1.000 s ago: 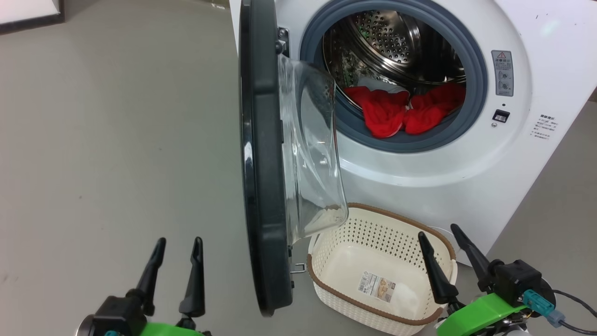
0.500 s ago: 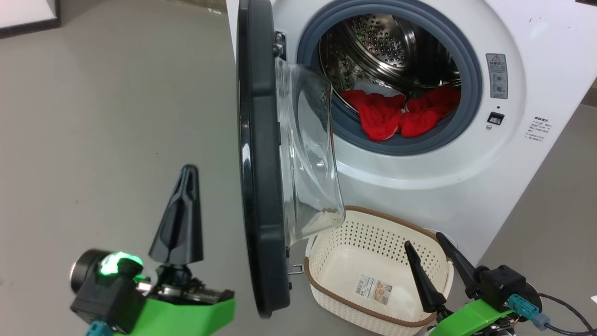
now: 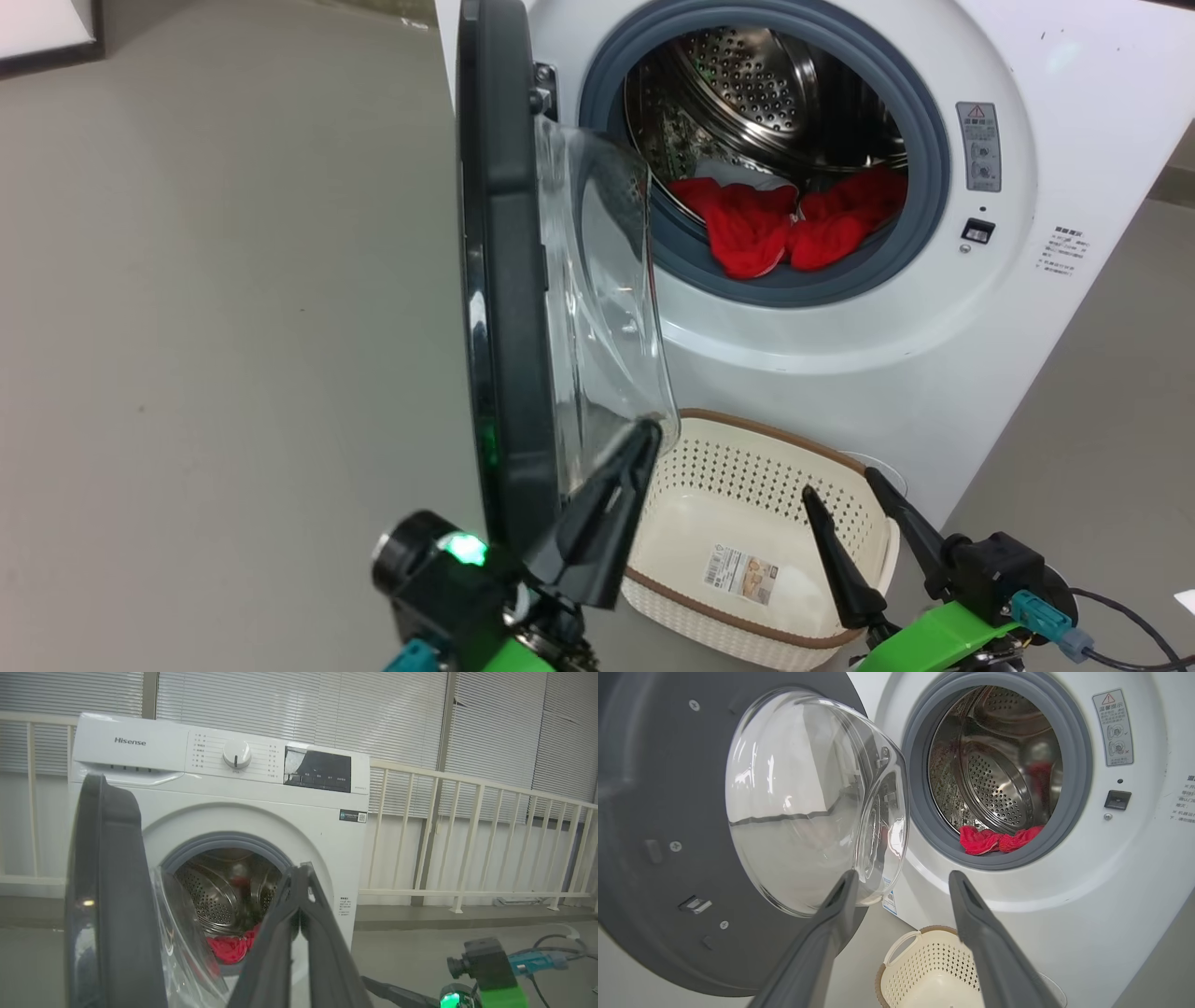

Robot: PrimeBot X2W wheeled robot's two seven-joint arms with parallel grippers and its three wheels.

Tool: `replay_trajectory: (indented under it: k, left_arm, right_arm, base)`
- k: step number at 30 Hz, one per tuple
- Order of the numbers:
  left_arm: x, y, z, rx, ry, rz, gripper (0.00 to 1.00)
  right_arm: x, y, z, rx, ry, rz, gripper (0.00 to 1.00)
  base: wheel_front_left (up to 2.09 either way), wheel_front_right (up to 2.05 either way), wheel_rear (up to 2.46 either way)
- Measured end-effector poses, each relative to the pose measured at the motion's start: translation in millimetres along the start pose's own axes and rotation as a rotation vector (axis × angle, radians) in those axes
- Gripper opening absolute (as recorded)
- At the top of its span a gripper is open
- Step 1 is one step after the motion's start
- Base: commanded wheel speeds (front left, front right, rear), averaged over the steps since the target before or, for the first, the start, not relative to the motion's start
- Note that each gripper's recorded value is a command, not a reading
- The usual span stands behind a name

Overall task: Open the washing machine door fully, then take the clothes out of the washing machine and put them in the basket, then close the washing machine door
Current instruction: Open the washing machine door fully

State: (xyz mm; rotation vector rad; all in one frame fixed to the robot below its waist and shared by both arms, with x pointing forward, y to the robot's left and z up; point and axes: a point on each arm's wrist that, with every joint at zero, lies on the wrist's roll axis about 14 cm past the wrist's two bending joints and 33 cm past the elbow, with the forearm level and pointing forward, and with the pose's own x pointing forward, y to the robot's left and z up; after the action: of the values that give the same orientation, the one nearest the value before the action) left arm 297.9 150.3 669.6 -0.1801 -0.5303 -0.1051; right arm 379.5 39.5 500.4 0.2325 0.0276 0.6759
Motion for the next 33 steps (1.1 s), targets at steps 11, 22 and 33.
replay_trajectory:
  k: [11, 22, 33]
  left_arm:
    - [-22, 14, -87, -0.057, 0.32, 0.088, 0.0]
    - [-37, 50, -101, -0.04, 0.382, 0.231, 0.0]
    - [-51, 82, -98, -0.017, 0.391, 0.351, 0.0]
  right_arm:
    - [1, 1, -10, 0.025, 0.025, 0.007, 1.0]
    - [4, 6, -17, 0.037, 0.044, 0.023, 1.0]
    - [8, 11, -22, 0.045, 0.057, 0.044, 1.0]
  base:
    - [0.0, 0.0, 0.0]
    - [0.0, 0.0, 0.0]
    - [0.0, 0.0, 0.0]
